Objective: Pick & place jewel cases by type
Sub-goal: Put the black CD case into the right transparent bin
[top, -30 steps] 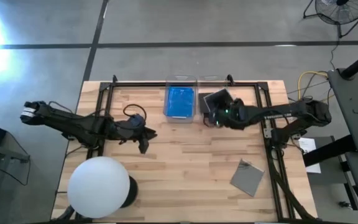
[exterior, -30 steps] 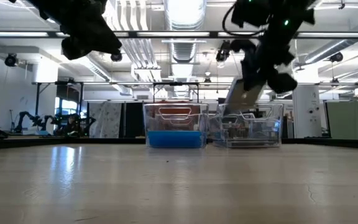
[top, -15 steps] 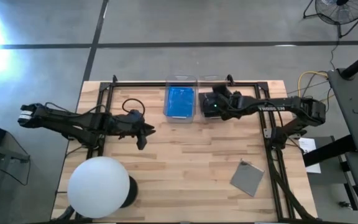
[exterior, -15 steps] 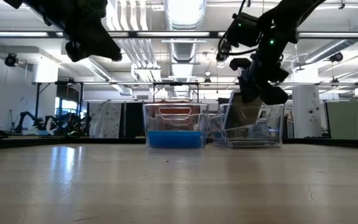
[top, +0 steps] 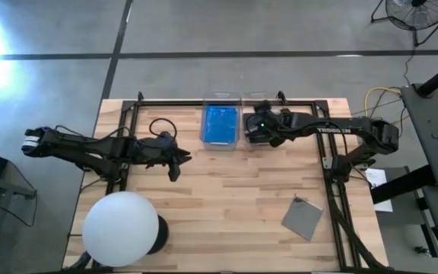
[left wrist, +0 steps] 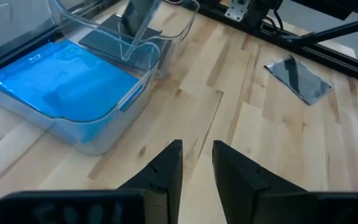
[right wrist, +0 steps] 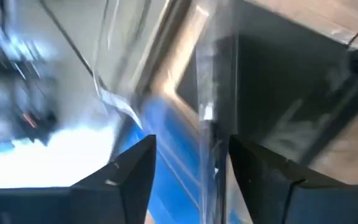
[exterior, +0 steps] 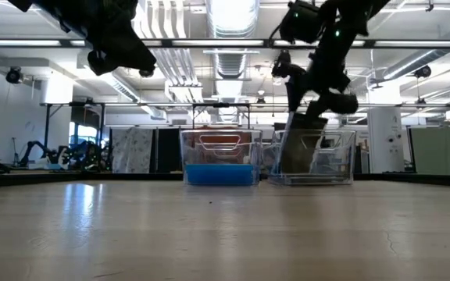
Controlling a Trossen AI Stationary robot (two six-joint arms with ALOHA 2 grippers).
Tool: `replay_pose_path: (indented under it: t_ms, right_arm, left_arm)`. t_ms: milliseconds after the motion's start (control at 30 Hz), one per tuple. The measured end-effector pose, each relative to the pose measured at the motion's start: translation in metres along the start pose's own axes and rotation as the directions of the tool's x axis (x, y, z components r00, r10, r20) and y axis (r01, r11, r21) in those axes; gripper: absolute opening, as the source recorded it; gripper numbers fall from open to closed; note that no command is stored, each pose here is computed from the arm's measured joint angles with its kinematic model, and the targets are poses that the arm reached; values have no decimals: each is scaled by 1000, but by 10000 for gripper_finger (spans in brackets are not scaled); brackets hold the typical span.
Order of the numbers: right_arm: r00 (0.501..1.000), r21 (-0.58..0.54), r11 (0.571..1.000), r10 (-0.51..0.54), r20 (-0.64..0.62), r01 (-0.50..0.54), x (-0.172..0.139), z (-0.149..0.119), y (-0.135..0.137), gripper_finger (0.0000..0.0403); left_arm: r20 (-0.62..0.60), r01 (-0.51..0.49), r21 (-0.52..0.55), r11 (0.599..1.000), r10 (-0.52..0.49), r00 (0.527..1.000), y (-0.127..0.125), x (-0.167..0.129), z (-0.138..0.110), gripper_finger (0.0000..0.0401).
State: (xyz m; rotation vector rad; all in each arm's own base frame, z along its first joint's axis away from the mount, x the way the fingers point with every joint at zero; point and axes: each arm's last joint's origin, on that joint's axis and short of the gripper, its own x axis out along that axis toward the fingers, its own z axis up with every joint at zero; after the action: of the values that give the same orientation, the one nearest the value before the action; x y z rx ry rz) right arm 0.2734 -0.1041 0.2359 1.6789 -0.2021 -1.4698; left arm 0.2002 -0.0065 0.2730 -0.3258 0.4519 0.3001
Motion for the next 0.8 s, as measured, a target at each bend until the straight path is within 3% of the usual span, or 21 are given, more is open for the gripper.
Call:
replay_pose_path:
  t_ms: [100,200,300,533,667,800]
  right_arm:
    - [996,-192,980,-59,-69,45,-18,-6,6,217]
    - [990,-306,948,-118,-78,89,-40,-15,5,225]
    - [979,-441,892,-165,-117,98,-68,-24,4,226]
    - [913,-770,627,-372,-167,115,-139,-39,-25,226]
    - [841,-854,515,-491,-227,70,-166,-52,-57,226]
    - [756,-912,403,-619,-211,76,-185,-64,-103,226]
  left_arm:
    - [0,0,-16,1000,0,1000,0,0,0,71]
    - [1,-1,-26,1000,1,1000,0,0,0,71]
    - [1,0,-28,1000,0,1000,0,0,0,71]
    - [5,1,-74,997,-1,1000,0,0,0,71]
    - [20,9,-91,996,-8,1000,-1,0,2,71]
    - [33,17,-117,993,-13,999,-1,0,3,71]
